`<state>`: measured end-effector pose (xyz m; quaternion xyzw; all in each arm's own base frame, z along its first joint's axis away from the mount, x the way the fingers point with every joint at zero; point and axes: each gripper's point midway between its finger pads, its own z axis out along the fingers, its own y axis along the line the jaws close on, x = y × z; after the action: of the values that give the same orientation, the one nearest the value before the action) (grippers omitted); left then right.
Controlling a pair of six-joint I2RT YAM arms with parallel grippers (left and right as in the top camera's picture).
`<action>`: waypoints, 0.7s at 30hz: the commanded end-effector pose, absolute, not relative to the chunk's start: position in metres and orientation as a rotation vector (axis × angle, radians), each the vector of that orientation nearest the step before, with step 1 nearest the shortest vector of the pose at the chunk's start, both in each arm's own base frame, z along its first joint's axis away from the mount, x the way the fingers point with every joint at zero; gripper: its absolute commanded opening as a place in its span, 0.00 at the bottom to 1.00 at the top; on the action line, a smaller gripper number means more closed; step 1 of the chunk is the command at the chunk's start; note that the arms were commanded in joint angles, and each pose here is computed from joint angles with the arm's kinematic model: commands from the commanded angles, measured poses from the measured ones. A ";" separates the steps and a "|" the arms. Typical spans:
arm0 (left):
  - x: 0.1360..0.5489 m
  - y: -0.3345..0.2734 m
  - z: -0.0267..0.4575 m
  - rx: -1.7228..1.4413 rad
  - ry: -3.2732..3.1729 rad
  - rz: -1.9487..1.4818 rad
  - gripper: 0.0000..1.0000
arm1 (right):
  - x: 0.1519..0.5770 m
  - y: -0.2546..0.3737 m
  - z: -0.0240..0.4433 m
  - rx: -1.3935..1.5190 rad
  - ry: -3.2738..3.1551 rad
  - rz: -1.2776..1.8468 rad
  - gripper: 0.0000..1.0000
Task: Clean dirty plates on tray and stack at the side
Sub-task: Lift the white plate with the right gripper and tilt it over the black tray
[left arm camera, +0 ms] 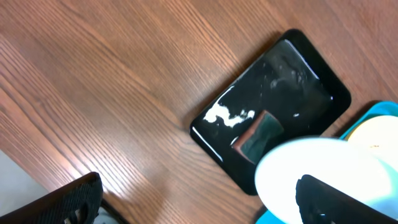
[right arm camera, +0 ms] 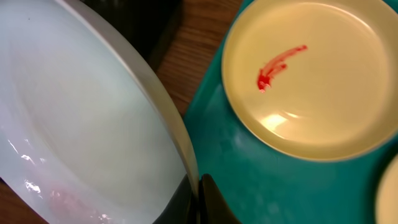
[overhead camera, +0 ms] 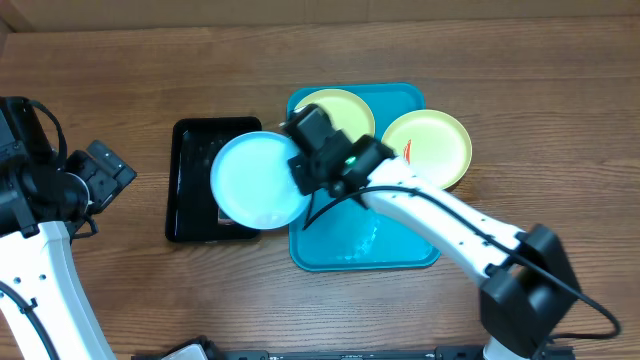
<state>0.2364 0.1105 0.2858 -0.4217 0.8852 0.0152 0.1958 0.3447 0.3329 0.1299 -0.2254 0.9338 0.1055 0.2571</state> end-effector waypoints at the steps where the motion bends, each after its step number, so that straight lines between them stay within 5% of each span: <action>1: 0.235 0.108 0.290 -1.199 2.468 0.015 1.00 | 0.360 0.348 0.151 -0.600 2.399 0.247 0.04; 21: 0.232 0.107 0.288 -1.207 2.482 0.016 1.00 | 0.375 0.419 0.248 -0.742 1.838 0.135 0.04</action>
<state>0.2313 0.1069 0.2833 -0.4218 0.8880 0.0121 0.1826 0.3736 0.4183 0.2183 -0.3085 0.7983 0.0845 0.5103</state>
